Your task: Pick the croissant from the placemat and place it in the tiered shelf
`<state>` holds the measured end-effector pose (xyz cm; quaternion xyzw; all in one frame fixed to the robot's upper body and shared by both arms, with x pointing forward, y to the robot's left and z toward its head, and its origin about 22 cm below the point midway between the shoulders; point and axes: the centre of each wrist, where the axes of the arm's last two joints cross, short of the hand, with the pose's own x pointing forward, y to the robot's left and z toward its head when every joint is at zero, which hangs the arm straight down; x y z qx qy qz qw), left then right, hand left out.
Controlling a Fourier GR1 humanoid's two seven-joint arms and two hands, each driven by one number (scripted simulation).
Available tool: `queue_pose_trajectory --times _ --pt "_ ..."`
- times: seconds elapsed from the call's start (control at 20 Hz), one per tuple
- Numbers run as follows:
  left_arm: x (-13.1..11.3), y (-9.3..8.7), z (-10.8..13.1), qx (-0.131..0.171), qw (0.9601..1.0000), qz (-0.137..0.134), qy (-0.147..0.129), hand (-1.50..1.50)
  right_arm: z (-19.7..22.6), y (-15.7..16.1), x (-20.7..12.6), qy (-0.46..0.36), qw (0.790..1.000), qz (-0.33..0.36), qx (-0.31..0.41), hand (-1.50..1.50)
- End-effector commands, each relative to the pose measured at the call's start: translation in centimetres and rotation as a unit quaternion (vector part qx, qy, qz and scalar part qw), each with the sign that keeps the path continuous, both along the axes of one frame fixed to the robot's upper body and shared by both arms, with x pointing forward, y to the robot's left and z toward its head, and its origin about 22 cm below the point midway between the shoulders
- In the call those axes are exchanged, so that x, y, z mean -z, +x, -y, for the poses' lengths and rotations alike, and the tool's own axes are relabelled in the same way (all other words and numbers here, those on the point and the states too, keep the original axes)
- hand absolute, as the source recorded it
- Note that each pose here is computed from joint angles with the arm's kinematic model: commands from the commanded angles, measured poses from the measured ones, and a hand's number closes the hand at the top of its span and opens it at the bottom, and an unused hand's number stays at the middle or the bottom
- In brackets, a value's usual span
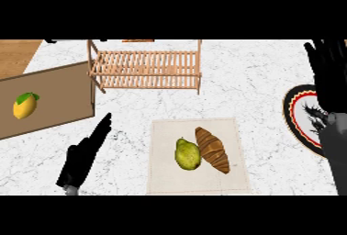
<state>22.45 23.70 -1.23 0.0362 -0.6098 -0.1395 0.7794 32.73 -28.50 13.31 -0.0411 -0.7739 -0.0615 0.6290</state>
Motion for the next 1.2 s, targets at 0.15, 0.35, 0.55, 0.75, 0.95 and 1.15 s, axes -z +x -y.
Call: queue_pose_trajectory --times 0.15,0.35,0.55,0.75,0.95,1.15 --pt "-0.3 1.5 -2.7 -0.092 0.9943 -0.038 -0.038 0.0 3.2 -1.5 2.4 -0.103 0.989 0.055 -0.088 1.5" --pt "0.8 0.9 -3.5 -0.13 0.9848 -0.078 -0.085 0.0 8.6 -3.7 4.6 -0.332 0.937 -0.109 -0.028 1.5" --pt "1.3 2.7 -6.1 -0.135 0.9828 -0.094 -0.083 0.0 8.8 -3.1 10.5 -0.199 0.971 -0.101 -0.088 -1.5" --pt "2.0 2.2 -6.4 -0.142 0.9819 -0.093 -0.084 0.0 10.4 -3.4 9.5 -0.243 0.949 -0.075 -0.186 -1.5" --pt "2.4 2.4 -4.9 -0.152 0.9797 -0.097 -0.087 0.0 8.9 -4.5 8.7 -0.268 0.918 -0.088 -0.277 -1.5" --pt "2.6 2.0 -6.0 -0.15 0.9793 -0.107 -0.083 0.0 5.9 -3.9 3.0 -0.293 0.899 -0.095 -0.311 -1.5"
